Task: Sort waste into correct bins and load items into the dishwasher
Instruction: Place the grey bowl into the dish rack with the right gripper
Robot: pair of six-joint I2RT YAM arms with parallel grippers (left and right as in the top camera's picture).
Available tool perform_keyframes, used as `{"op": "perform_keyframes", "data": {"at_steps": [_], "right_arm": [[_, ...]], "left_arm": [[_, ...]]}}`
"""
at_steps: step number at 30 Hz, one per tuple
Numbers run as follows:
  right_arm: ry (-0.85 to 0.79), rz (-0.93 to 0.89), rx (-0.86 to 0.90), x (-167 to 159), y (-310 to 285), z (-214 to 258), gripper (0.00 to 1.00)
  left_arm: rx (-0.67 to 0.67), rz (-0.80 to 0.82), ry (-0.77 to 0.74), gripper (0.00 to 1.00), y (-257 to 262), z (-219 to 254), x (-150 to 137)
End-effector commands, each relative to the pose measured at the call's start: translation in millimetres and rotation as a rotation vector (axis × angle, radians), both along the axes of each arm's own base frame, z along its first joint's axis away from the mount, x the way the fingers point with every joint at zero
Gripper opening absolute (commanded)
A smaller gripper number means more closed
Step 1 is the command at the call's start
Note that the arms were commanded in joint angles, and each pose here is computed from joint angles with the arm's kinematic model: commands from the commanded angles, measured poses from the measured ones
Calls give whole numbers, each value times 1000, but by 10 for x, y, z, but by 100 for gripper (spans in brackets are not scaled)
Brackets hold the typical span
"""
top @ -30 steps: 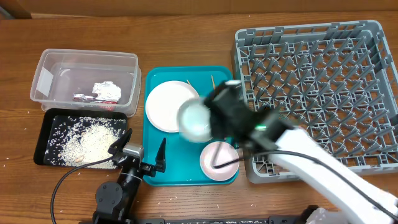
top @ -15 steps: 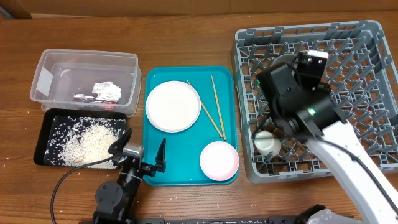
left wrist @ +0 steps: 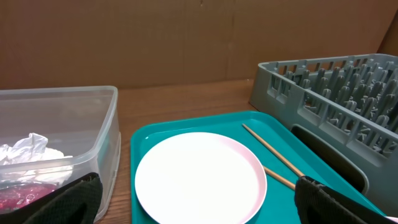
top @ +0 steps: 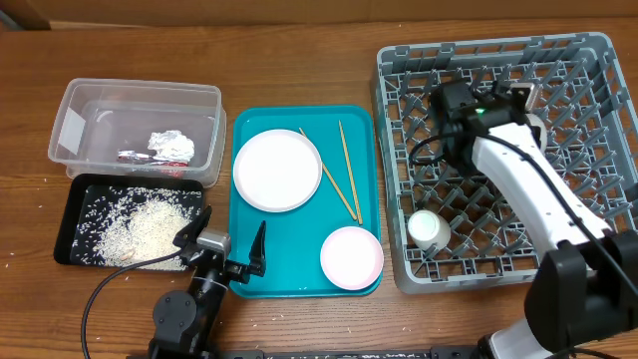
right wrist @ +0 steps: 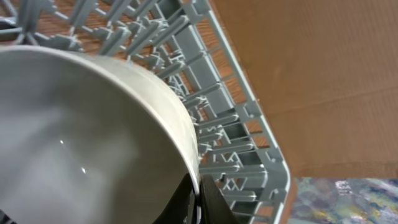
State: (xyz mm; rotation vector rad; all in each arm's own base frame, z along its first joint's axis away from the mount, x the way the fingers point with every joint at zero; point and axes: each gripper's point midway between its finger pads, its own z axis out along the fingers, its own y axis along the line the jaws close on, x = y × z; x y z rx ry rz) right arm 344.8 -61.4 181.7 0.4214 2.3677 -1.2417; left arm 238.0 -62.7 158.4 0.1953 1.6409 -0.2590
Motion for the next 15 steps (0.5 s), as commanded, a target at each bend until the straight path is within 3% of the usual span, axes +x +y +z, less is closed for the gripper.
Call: {"op": "perform_keyframes", "data": {"at_steps": [1,5,10,15], "right_arm": [[0,49,71,30,272,-60,5],[38,104,59,-17,443,-60,8],[29,56,59,-166,456,-50,4],[66,43,139,-293,579,-124,15]], "left_arm": [[20,16,-12,100,36,-7,9],[20,16,-12,100,36,-7,9],[20,16,-12,100,36,-7,9],[20,16,-12,100,36,-7,9]]}}
